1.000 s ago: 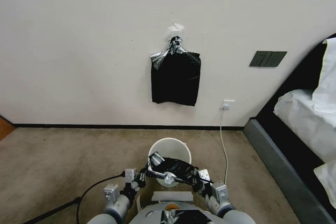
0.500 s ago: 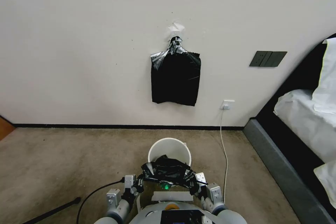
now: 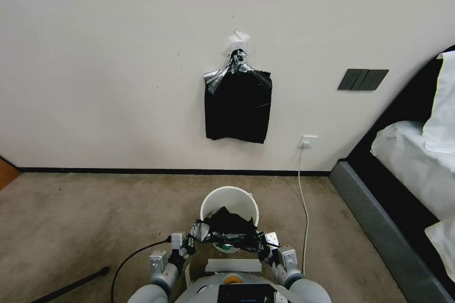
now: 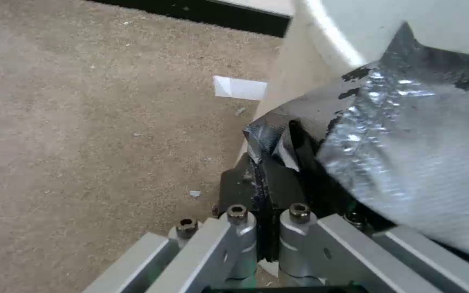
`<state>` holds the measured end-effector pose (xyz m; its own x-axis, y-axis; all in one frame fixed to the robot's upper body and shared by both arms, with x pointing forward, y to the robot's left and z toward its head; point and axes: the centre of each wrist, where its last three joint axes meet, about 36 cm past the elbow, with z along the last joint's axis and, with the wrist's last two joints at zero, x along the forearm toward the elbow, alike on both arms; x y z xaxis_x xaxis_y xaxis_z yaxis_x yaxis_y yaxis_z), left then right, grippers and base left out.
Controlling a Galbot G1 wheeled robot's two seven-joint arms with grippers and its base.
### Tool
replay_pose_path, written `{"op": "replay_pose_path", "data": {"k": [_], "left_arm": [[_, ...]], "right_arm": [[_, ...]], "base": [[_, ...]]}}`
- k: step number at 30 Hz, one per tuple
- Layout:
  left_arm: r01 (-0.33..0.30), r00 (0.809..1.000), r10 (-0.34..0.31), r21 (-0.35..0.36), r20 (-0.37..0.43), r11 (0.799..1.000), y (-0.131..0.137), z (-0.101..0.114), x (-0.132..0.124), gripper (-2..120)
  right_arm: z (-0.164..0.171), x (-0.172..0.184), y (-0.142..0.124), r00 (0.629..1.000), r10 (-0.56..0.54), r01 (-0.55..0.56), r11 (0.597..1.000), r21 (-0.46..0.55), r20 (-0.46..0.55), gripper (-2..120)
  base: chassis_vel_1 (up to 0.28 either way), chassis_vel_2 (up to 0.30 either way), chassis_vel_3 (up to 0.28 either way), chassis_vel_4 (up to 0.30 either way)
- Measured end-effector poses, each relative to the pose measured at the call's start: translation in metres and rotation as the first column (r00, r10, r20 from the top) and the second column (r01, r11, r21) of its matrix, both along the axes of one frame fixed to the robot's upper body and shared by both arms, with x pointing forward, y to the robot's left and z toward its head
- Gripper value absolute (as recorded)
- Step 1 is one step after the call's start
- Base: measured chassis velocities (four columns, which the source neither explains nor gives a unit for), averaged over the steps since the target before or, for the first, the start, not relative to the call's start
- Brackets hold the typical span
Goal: Place a trash bag onto the trash bin.
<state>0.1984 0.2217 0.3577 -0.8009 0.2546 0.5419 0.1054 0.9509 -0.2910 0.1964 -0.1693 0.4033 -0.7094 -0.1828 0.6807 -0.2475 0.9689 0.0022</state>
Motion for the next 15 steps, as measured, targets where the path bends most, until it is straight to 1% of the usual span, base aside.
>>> {"op": "replay_pose_path", "data": {"k": [1,4,5,6,8,9,10,11,12,13,15], "left_arm": [[0.012,1.000,-0.012,-0.002,0.007,1.000,0.000,0.002,-0.001,9],[0.019,1.000,-0.019,-0.002,0.012,1.000,0.000,0.004,-0.001,11],[0.030,0.999,-0.030,0.004,0.019,1.000,0.003,0.009,0.000,20],[0.036,0.999,-0.036,0.009,0.021,0.999,0.005,0.011,0.000,23],[0.061,0.998,-0.061,0.026,0.023,0.998,0.011,0.018,-0.002,33],[0.061,0.998,-0.061,0.026,0.023,0.998,0.011,0.018,-0.002,33],[0.078,0.997,-0.078,0.033,0.022,0.996,0.015,0.021,-0.004,38],[0.102,0.994,-0.103,0.044,0.020,0.994,0.019,0.025,-0.006,43],[0.102,0.994,-0.103,0.044,0.020,0.994,0.019,0.025,-0.006,43],[0.129,0.991,-0.131,0.056,0.017,0.990,0.025,0.029,-0.008,50],[0.163,0.986,-0.164,0.080,0.017,0.983,0.033,0.034,-0.010,59]], "right_arm": [[0.002,-0.002,0.000,1.000,0.010,-0.010,1.000,-0.001,0.004,10],[0.004,-0.004,0.000,1.000,0.016,-0.016,1.000,-0.003,0.007,13],[0.008,-0.007,0.000,1.000,0.029,-0.029,1.000,-0.004,0.011,20],[0.011,-0.008,-0.002,0.999,0.043,-0.043,0.999,-0.002,0.009,25],[0.021,-0.009,-0.006,0.998,0.069,-0.069,0.998,0.007,0.005,35],[0.021,-0.009,-0.006,0.998,0.069,-0.069,0.998,0.007,0.005,35],[0.027,-0.009,-0.008,0.997,0.079,-0.079,0.997,0.009,0.003,38],[0.035,-0.009,-0.010,0.996,0.087,-0.087,0.996,0.001,-0.003,45],[0.035,-0.009,-0.010,0.996,0.087,-0.087,0.996,0.001,-0.003,45],[0.043,-0.009,-0.013,0.995,0.094,-0.094,0.995,-0.011,-0.015,50],[0.054,-0.010,-0.016,0.994,0.105,-0.106,0.994,-0.015,-0.036,58]], "base": [[0.000,0.000,0.000,0.000],[0.000,0.000,0.000,0.000],[0.000,0.000,0.000,0.000],[0.000,0.000,0.000,0.000],[0.000,0.000,0.000,0.000],[0.000,0.000,0.000,0.000],[0.000,0.000,0.000,0.000],[0.000,0.000,0.000,0.000],[0.000,0.000,0.000,0.000],[0.000,0.000,0.000,0.000],[0.000,0.000,0.000,0.000]]}}
